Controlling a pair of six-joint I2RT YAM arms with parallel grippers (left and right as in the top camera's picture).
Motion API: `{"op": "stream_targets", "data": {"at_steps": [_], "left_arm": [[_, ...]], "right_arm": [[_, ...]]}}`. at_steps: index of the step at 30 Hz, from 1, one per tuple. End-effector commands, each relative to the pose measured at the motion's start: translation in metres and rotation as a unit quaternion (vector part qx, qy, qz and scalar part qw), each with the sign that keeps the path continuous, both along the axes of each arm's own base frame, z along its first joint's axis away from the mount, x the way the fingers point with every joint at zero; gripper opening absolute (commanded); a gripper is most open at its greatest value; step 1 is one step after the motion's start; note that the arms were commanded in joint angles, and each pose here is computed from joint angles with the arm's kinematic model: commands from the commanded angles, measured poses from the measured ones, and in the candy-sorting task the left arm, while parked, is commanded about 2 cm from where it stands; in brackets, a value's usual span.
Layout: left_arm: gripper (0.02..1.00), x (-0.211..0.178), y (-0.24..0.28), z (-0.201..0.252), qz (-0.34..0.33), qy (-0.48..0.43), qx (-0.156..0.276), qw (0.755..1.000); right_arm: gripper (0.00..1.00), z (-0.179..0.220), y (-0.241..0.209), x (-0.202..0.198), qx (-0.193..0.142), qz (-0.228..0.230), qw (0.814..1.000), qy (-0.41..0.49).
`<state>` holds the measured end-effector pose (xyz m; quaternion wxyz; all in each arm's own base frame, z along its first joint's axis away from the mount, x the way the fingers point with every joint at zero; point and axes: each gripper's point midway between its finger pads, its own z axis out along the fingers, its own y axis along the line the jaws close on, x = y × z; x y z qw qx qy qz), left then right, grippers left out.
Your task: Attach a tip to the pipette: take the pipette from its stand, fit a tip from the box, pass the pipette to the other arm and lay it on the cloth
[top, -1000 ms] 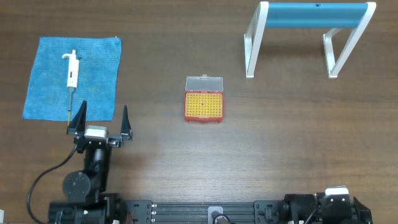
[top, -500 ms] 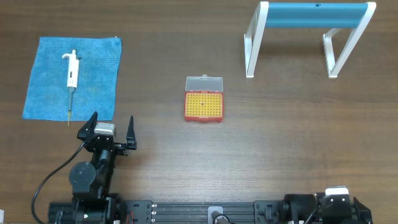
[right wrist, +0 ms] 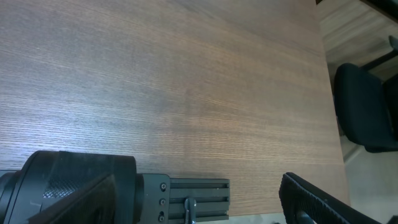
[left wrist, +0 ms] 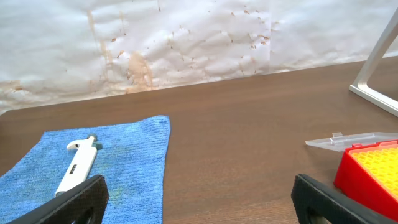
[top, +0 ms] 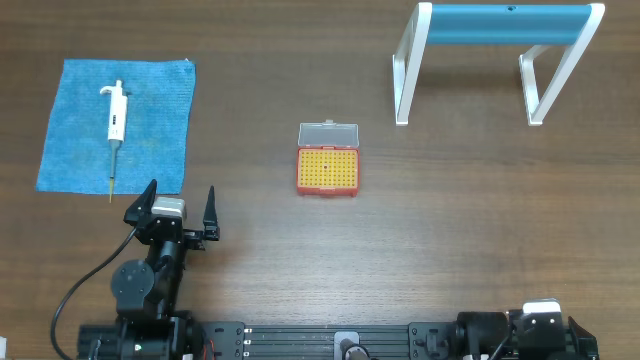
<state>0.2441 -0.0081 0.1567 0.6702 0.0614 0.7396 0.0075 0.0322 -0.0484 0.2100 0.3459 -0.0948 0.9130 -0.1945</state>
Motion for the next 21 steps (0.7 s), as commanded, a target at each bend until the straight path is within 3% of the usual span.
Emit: {"op": "stream_targets", "data": {"at_steps": [1,6,10,12,14,15,18,21], "left_arm": [[0.95,0.0,0.003,-0.002,0.009,0.002,0.0,1.0],[0.952,0.0,0.003,-0.002,0.009,0.002,0.0,1.0],[0.95,0.0,0.003,-0.002,0.009,0.002,0.0,1.0],[0.95,0.0,0.003,-0.002,0.009,0.002,0.0,1.0],[0.95,0.0,0.003,-0.002,0.009,0.002,0.0,1.0],[0.95,0.0,0.003,-0.002,0.009,0.002,0.0,1.0],[0.95,0.0,0.003,-0.002,0.009,0.002,0.0,1.0],[0.95,0.0,0.003,-0.002,0.009,0.002,0.0,1.0]], "right_arm": [[0.851,0.0,0.001,0.0,0.004,0.005,1.0,-0.002],[0.851,0.0,0.001,0.0,0.002,0.003,1.0,-0.002],[0.849,0.01,-0.016,0.002,-0.034,-0.033,0.999,-0.021],[0.851,0.024,-0.017,0.014,-0.035,-0.037,0.997,-0.061],[0.849,0.074,-0.003,0.05,-0.004,-0.004,0.982,-0.19],[0.849,0.11,0.013,0.067,0.019,0.035,0.962,-0.27],[0.851,0.169,0.049,0.088,0.054,0.136,0.908,-0.392],[0.849,0.164,0.061,0.119,0.062,0.172,0.89,-0.417]]}}
